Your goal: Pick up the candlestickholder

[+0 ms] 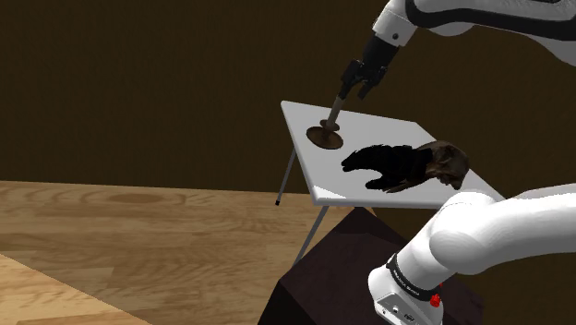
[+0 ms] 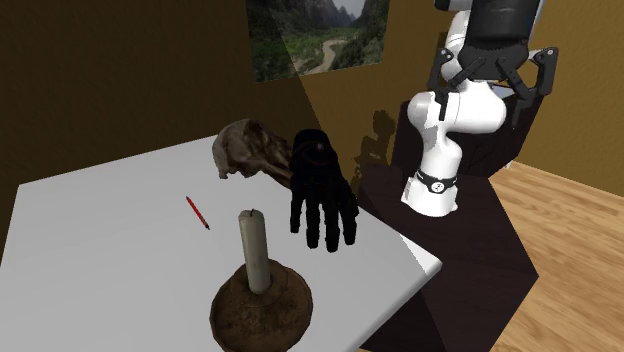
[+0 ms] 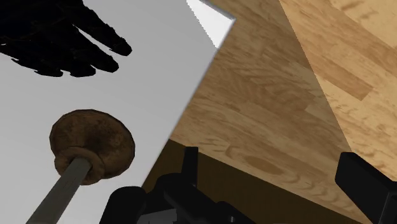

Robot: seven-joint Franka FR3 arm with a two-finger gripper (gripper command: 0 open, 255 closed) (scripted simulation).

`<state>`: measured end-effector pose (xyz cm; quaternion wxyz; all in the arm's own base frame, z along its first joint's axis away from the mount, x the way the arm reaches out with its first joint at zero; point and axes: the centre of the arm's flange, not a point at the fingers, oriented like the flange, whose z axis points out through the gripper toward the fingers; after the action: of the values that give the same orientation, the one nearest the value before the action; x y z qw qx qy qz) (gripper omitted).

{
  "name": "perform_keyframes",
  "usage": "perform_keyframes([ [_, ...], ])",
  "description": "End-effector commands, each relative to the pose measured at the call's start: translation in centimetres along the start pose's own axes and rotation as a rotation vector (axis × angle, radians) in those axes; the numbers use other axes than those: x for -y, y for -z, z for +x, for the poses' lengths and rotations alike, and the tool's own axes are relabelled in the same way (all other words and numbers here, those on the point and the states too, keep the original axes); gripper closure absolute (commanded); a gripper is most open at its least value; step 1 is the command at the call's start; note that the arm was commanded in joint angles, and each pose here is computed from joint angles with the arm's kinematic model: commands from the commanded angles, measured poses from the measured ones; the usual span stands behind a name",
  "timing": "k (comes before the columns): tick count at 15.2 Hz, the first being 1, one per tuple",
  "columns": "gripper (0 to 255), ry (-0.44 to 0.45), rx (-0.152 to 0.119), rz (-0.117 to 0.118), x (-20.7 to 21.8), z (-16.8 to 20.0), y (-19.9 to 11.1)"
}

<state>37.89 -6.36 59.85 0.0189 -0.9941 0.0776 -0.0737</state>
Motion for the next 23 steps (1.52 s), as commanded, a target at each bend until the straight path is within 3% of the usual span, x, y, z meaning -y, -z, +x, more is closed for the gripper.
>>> perform_keyframes([
  [1, 0, -0.009, -0.001, -0.006, -2.0, 1.5, -0.8],
  [23, 0, -0.106, -0.005, -0.060, -23.3, 18.0, -9.6],
])
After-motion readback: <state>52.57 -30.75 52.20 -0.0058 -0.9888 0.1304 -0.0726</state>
